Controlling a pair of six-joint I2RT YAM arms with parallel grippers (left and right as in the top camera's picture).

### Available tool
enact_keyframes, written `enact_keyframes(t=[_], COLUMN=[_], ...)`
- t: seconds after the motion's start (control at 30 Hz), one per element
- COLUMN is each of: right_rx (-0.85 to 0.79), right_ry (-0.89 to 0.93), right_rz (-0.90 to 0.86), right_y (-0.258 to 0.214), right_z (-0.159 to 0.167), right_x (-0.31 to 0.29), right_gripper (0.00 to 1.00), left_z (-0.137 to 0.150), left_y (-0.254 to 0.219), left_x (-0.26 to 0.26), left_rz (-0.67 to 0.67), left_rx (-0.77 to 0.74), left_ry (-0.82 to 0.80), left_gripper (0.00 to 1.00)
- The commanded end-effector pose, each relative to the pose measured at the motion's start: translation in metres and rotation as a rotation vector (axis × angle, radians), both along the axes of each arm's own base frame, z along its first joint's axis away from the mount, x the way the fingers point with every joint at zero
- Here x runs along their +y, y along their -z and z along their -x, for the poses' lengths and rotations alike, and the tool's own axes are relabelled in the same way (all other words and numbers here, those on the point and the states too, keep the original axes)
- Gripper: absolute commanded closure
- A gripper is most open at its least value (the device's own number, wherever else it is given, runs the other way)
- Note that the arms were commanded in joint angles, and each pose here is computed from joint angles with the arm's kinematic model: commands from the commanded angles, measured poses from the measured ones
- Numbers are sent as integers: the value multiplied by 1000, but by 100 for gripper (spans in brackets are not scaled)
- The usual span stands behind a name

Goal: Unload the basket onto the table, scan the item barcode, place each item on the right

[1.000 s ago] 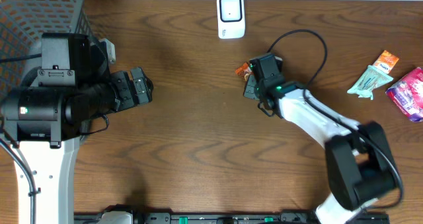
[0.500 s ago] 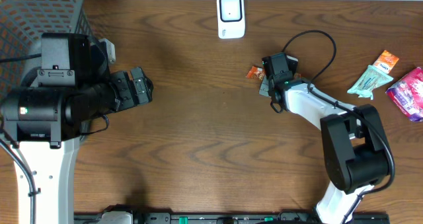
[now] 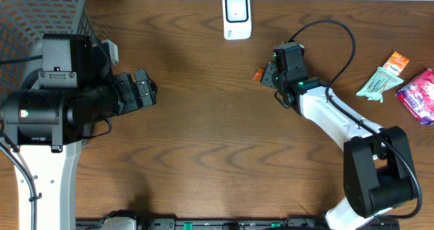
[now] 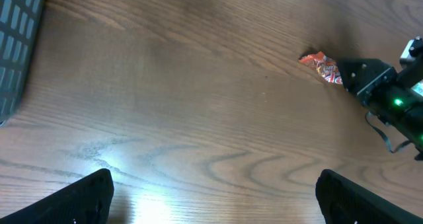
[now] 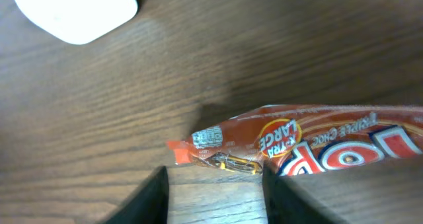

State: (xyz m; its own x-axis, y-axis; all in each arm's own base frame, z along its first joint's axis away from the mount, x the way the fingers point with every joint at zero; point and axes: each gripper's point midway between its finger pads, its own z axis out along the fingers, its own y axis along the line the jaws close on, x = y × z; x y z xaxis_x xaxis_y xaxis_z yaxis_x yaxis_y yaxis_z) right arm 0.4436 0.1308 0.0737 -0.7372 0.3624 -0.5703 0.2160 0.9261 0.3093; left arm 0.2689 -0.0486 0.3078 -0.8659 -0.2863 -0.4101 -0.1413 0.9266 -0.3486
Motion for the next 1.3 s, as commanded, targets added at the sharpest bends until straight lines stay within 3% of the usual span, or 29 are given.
enact_keyframes(t=[0.0,0.07,0.23,0.27,0.37,0.6,0.67,0.77,0.87,1.03,1.27], right_rx=[13,-5,-106,-103,-69,-48,-55,-11,41,83,73], right_ry=[5,-11,-243,-252,-272,-389,-422,-435,-469,-526,-571], right_rz=[-19,-20,85,96,95,165,193,191,163,124,118], right_y=[14,17,17,21,37,60,59,66,70,53,-6], right_z=[-5,-10,-26,-26,-23,-18,-18,-9,4,26,60], right_x=[5,8,25,24,27,34,35,34,39,51,61], right_gripper=[36,20,19,21,53,44,47,83,96,99,99], left_z=[-1,-1,-1,-1,-1,-1,-1,-1,-1,-1,-1], left_y=[-5,-5,-5,-5,-5,-5,-5,-5,-5,-5,-5], left_x=[-1,-1,-1,-1,-1,-1,-1,-1,-1,-1,-1], left_rz=[-1,-1,-1,-1,-1,-1,-1,-1,-1,-1,-1], left_rx=[-18,-18,-18,-18,-18,-18,-18,-18,-18,-18,-18], left_ry=[13,13,13,13,13,13,13,13,13,13,13], left_gripper=[3,2,2,2,2,2,2,2,2,2,2])
